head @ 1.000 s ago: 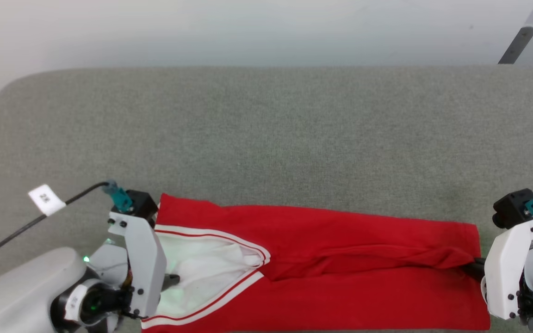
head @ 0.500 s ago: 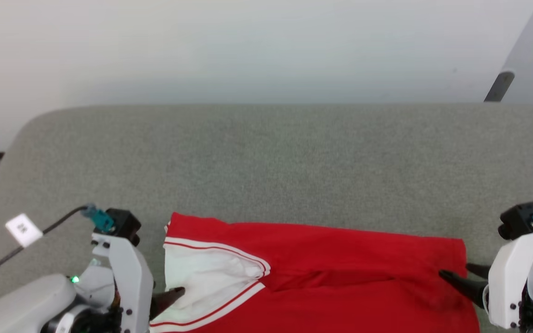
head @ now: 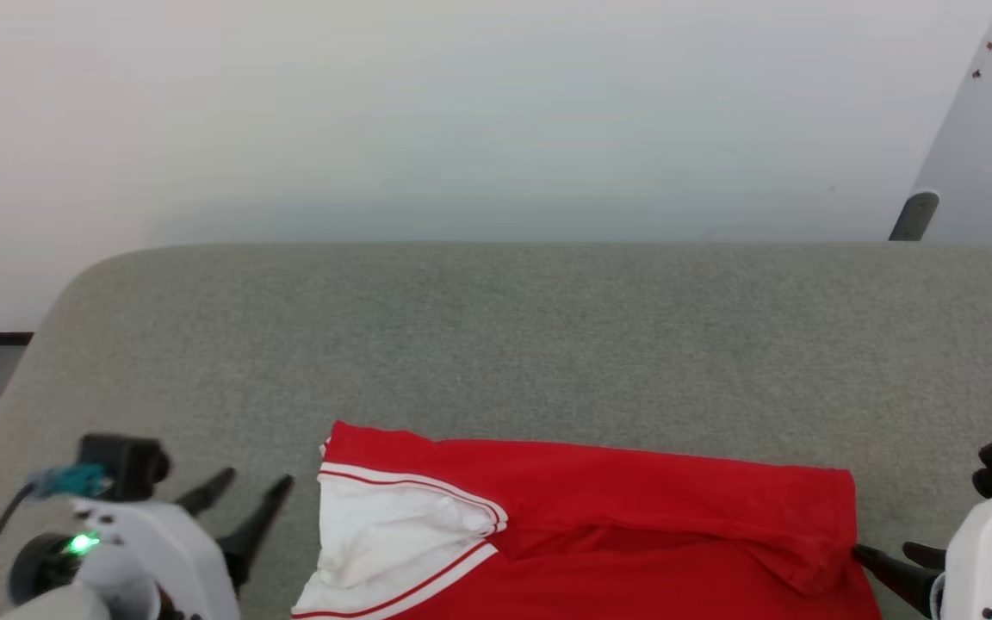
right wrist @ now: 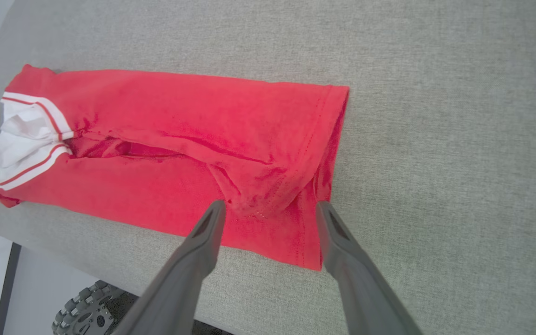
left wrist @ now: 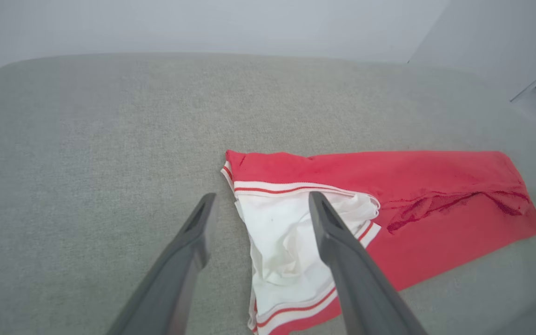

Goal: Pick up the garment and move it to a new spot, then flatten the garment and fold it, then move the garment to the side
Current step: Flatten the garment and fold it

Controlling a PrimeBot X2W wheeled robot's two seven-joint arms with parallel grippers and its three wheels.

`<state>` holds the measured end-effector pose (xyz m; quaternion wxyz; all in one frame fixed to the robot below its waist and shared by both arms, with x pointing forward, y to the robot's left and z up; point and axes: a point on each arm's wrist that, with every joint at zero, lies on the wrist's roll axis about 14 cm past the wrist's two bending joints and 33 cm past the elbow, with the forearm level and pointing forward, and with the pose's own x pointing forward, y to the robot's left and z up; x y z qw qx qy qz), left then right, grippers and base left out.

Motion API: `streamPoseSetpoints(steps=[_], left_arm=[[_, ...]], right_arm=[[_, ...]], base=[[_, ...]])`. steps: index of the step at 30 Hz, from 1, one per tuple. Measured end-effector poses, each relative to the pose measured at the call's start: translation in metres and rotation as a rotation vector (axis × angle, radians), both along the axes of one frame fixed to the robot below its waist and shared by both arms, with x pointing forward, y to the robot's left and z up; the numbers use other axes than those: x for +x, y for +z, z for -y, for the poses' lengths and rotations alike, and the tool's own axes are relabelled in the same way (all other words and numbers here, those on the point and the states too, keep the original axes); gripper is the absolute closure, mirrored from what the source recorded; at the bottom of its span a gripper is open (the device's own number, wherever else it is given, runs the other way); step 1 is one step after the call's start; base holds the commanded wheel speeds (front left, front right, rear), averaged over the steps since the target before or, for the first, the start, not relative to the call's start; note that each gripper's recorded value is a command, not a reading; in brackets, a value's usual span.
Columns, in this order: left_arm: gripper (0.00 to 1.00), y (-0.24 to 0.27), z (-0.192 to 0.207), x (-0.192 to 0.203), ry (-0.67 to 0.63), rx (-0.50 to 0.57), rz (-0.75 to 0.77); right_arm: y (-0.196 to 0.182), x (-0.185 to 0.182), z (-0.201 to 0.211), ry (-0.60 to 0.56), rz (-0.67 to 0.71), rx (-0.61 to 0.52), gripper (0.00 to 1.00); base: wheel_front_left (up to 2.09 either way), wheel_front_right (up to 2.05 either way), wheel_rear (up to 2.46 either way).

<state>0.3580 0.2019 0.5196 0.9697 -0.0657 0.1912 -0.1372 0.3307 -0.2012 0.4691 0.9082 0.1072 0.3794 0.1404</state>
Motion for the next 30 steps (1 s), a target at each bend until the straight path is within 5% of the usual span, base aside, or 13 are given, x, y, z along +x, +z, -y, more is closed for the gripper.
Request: streamPoseSetpoints(steps=[14, 30], left_arm=[[0.00, 0.016, -0.048, -0.009, 0.254, 0.017, 0.283], [0.00, -0.011, -0.075, -0.043, 0.409, -0.013, 0.326]], right_arm=[[0.001, 0.005, 0.012, -0.064, -0.040, -0.012, 0.00], [-0.024, 0.027, 0.017, -0.062, -0.229, -0.106, 0.00]], base=[[0.00, 0.00, 0.00], [0.00, 0.00, 0.00]])
